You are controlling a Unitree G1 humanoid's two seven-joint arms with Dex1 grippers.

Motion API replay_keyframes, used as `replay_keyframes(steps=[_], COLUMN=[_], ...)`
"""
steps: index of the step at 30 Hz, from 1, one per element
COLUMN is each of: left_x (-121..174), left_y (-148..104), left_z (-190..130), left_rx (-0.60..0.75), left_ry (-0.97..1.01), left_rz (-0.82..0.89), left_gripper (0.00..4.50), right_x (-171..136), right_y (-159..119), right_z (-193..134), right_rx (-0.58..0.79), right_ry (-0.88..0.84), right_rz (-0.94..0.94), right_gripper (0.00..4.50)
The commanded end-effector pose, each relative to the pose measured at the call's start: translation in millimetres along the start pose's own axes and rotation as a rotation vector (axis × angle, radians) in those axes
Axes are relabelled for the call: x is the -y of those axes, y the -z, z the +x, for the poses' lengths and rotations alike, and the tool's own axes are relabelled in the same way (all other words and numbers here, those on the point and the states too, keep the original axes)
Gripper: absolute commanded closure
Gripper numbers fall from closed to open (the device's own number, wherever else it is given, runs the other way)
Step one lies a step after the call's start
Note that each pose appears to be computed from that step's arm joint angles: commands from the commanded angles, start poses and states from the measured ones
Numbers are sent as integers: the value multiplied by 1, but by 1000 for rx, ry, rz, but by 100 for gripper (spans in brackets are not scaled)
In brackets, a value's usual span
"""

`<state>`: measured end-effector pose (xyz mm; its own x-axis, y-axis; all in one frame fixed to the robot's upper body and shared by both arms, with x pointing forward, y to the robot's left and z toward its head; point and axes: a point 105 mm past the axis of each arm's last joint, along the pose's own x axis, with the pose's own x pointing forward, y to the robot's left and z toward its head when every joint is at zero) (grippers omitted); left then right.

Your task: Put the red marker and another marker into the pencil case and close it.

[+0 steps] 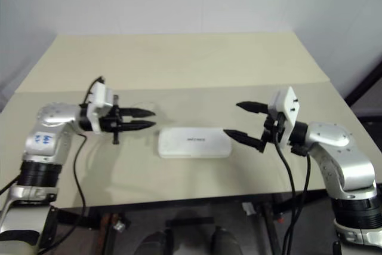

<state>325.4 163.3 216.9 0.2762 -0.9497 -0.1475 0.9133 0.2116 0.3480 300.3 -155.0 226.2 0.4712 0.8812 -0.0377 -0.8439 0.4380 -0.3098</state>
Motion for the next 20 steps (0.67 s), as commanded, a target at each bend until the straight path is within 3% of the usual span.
replay_keyframes(steps=[1, 6, 20], left_x=[-3, -2, 8], left_y=[-11, -10, -2], left_z=[-19, -36, -41], left_rx=[24, 4, -41], left_ry=[-73, -134, -167], left_rz=[23, 2, 30], left_gripper=[163, 4, 1], right_x=[7, 11, 17], right_y=[-16, -17, -13], right_z=[-7, -9, -7], right_rx=[26, 17, -15], right_ry=[14, 15, -22], right_rz=[-66, -82, -113], right_gripper=[0, 0, 0])
